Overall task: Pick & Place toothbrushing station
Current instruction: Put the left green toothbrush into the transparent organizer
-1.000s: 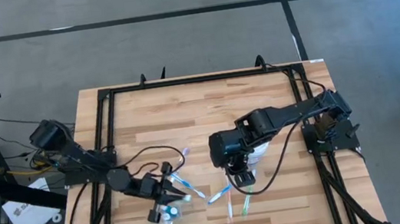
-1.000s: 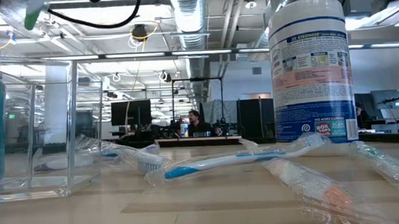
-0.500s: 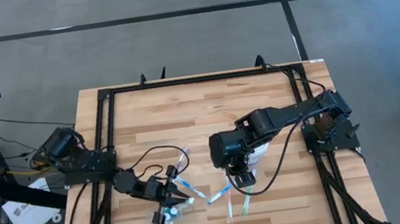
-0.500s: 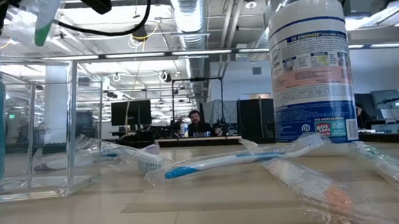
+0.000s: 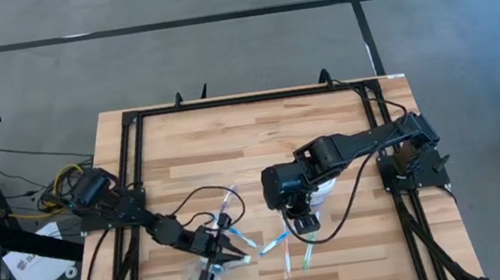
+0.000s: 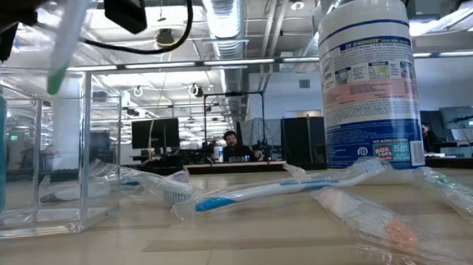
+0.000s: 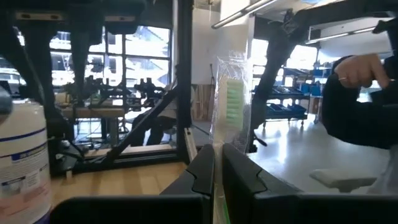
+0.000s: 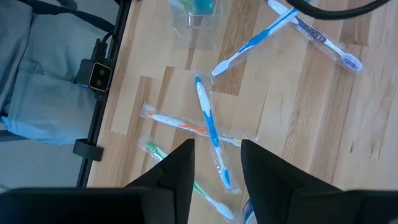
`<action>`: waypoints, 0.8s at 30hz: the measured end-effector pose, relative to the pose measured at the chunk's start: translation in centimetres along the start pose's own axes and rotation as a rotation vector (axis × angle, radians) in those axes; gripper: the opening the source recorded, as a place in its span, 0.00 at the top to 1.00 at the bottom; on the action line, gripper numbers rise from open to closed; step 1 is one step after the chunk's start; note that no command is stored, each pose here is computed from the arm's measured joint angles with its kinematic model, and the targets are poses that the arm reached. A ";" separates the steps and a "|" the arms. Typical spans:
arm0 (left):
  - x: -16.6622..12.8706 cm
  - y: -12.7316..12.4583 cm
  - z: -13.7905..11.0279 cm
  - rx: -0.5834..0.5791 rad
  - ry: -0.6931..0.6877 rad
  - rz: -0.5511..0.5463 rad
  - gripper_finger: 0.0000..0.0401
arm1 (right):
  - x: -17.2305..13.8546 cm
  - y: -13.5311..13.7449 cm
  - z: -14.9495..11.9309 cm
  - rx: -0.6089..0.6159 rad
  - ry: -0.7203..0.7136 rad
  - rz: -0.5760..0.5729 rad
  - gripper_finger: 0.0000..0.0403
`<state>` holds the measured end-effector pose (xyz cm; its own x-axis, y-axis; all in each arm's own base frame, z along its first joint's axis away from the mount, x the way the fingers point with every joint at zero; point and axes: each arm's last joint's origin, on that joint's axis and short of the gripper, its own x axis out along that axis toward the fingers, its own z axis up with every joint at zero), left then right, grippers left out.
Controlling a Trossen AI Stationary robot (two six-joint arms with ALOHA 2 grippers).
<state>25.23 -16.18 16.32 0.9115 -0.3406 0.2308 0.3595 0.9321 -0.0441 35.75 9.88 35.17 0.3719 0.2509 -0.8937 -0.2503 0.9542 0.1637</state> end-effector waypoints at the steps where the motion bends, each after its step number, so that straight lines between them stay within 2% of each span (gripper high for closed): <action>1: 0.0 0.0 -0.1 0.001 0.002 0.002 0.98 | 0.0 0.0 0.0 0.000 0.001 0.000 0.70; 14: 0.0 0.2 -0.4 0.011 0.025 0.005 0.90 | 0.0 0.1 -0.1 -0.002 0.005 0.001 0.70; 24: 0.0 0.1 -0.4 0.011 0.025 0.006 0.90 | 0.0 0.1 -0.1 -0.003 0.006 0.001 0.70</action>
<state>25.34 -16.08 15.94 0.9181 -0.3381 0.2066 0.3522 0.9353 -0.0343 35.68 10.01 35.14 0.3666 0.2511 -0.8958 -0.2532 0.9535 0.1637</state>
